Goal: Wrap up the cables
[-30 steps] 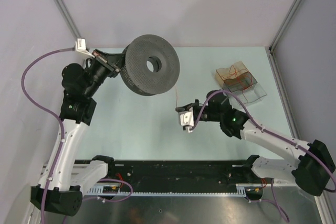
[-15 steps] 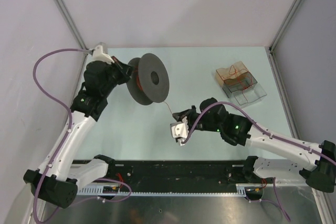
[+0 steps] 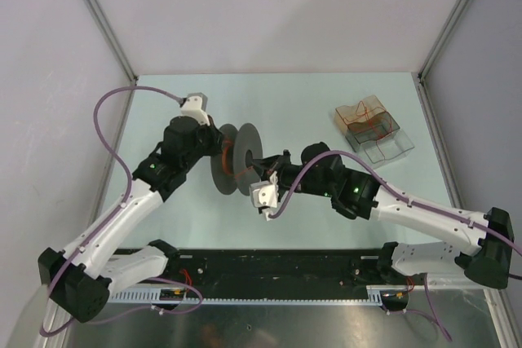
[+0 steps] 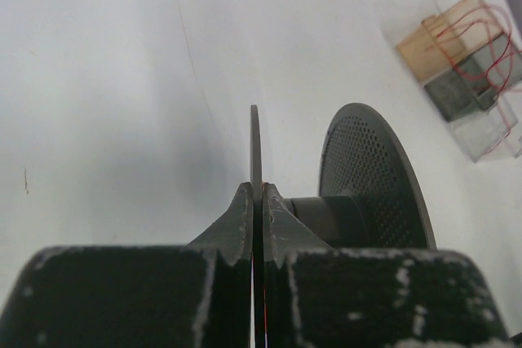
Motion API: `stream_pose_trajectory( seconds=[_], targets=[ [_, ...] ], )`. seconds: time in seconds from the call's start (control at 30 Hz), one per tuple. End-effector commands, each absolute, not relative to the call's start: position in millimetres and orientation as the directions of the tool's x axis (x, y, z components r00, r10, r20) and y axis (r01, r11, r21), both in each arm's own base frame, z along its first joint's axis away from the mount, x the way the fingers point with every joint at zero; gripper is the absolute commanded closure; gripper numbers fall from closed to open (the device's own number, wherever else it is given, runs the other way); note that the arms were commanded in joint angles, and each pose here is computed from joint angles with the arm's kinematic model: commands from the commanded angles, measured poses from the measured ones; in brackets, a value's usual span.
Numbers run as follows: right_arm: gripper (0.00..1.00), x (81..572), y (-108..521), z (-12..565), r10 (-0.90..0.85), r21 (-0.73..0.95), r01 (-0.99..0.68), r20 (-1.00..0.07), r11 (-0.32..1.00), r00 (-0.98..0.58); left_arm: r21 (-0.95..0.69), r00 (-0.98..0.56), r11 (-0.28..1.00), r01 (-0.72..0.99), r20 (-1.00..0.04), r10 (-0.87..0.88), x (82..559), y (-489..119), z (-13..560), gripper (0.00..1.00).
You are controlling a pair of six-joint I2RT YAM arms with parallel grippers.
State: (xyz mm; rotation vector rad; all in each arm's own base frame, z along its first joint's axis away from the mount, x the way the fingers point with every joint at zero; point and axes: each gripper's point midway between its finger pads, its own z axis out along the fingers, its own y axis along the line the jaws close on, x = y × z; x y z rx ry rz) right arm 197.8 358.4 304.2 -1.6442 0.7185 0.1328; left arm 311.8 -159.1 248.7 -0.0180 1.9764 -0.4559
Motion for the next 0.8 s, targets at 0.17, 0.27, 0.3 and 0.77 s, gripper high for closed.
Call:
stream_pose_trajectory(
  seconds=[0.17, 0.27, 0.3, 0.77],
  targets=[
    [1.0, 177.1, 386.4, 383.4, -0.17, -0.918, -0.391, -0.398, 0.073, 0.902, -0.253, -0.364, 0.929, 0.269, -0.92, -0.145, 303.5, -169.6, 256.4, 1.0],
    [1.0, 178.5, 392.4, 385.3, -0.16, -0.918, -0.39, -0.397, 0.075, 0.904, -0.23, -0.355, 0.921, 0.314, -0.928, -0.111, 297.0, -177.4, 257.9, 1.0],
    [1.0, 181.9, 393.2, 386.7, -0.162, -0.913, -0.4, -0.408, 0.081, 0.899, -0.22, -0.351, 0.917, 0.333, -0.931, -0.096, 294.7, -180.1, 258.4, 1.0],
    [1.0, 235.3, 368.6, 346.7, -0.286, -0.686, -0.726, -0.705, 0.044, 0.649, 0.005, -0.118, 0.789, 0.614, -0.988, 0.098, 251.6, -193.1, 272.6, 1.0]
  ],
)
